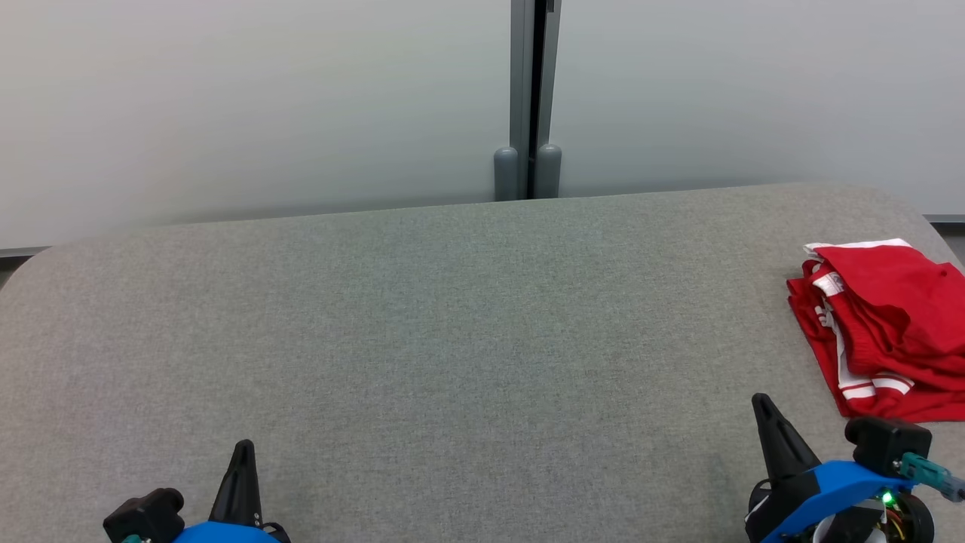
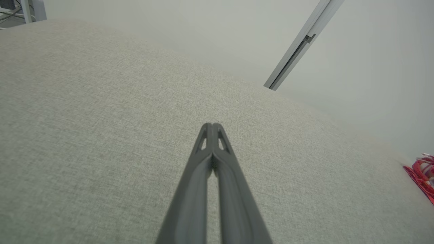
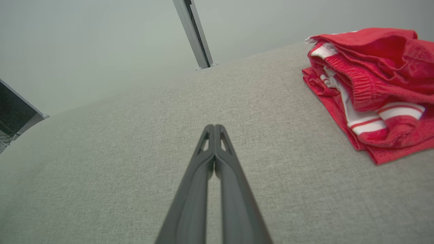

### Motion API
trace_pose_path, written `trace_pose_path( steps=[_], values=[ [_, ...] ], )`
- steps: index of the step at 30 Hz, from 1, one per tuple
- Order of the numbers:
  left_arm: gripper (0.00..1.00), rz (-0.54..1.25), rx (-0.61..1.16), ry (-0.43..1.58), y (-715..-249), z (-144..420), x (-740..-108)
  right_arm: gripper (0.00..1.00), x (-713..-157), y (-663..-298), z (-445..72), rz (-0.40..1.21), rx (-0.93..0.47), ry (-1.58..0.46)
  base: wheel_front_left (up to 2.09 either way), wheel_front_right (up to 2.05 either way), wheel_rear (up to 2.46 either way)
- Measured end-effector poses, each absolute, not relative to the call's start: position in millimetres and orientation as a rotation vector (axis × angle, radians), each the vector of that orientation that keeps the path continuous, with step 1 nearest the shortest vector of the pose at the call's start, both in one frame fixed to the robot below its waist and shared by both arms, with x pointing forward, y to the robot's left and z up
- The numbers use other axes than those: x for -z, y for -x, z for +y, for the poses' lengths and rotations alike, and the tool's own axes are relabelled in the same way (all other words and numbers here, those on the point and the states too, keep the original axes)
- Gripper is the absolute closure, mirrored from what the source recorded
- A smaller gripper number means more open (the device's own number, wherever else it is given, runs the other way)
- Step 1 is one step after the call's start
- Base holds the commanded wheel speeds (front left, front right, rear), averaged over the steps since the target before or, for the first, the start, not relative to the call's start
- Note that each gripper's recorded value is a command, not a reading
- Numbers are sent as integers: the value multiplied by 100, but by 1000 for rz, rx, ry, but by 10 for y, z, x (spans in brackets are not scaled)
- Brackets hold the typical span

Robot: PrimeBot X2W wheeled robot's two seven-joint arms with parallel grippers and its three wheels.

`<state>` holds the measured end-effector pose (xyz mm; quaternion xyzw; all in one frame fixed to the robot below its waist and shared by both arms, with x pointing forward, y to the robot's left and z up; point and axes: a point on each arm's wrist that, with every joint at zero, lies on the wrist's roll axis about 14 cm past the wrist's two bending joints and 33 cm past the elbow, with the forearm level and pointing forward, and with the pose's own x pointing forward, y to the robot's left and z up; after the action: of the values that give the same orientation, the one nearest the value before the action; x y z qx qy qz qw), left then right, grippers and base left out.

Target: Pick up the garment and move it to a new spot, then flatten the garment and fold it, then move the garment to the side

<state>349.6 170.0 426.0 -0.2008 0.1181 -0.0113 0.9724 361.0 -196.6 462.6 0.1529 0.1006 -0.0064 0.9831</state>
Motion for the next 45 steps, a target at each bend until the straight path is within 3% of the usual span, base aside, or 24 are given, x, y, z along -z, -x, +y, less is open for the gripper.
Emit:
trace_pose_path(
  steps=[45],
  values=[
    [100,183,-74,1020,-3722,1841,-4560,100,-4794,-3713,-1982,116,45,-968,0,0,0]
  ],
)
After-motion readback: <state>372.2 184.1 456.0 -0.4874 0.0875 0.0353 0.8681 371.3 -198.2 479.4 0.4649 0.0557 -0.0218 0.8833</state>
